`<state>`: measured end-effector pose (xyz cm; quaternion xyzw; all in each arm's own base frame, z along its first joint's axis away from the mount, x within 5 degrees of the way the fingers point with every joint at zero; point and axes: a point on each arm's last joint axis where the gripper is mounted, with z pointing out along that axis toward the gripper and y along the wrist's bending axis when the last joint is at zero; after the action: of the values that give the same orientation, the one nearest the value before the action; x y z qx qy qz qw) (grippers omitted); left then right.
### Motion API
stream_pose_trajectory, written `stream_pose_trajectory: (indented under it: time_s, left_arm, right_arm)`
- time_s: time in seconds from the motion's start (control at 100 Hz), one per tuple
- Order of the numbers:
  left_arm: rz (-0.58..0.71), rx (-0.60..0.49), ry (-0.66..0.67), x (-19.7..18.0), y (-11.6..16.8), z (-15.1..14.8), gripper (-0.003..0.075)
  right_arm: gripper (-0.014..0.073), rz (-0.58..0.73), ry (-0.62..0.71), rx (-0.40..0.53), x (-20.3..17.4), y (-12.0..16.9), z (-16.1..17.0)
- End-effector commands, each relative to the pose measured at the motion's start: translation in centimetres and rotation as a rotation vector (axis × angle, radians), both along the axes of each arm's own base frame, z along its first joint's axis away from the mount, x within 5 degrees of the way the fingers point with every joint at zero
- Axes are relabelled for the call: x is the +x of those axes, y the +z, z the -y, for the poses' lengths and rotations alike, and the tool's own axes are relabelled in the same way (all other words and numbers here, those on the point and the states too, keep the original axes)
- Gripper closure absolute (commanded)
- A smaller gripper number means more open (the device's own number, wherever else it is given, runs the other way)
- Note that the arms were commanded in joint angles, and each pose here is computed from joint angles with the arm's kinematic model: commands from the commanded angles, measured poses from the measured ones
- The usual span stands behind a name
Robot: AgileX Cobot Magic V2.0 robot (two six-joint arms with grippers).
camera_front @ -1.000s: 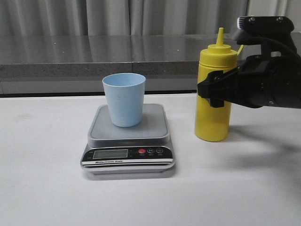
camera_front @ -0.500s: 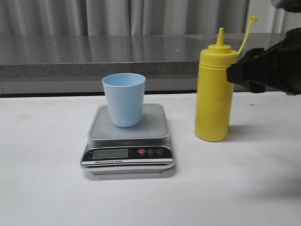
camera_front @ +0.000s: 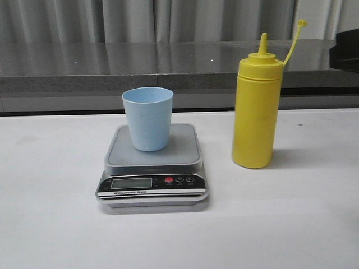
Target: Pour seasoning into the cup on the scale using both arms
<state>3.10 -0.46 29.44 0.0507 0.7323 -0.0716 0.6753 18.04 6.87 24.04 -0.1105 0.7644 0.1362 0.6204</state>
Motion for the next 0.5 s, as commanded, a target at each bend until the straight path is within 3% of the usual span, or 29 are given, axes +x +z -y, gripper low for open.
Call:
stream_pose_trajectory:
  time_s: [0.0,0.49]
  left_arm:
    - [0.088,-0.021,0.004,0.0,1.5,0.0,0.074]
    - [0.088,-0.021,0.004,0.0,1.5,0.0,0.074]
  right_arm:
    - [0.0655,0.08,0.004,0.021,-0.5,1.8,0.2]
    - [0.0655,0.115,0.005,0.035,-4.3,4.2,1.6]
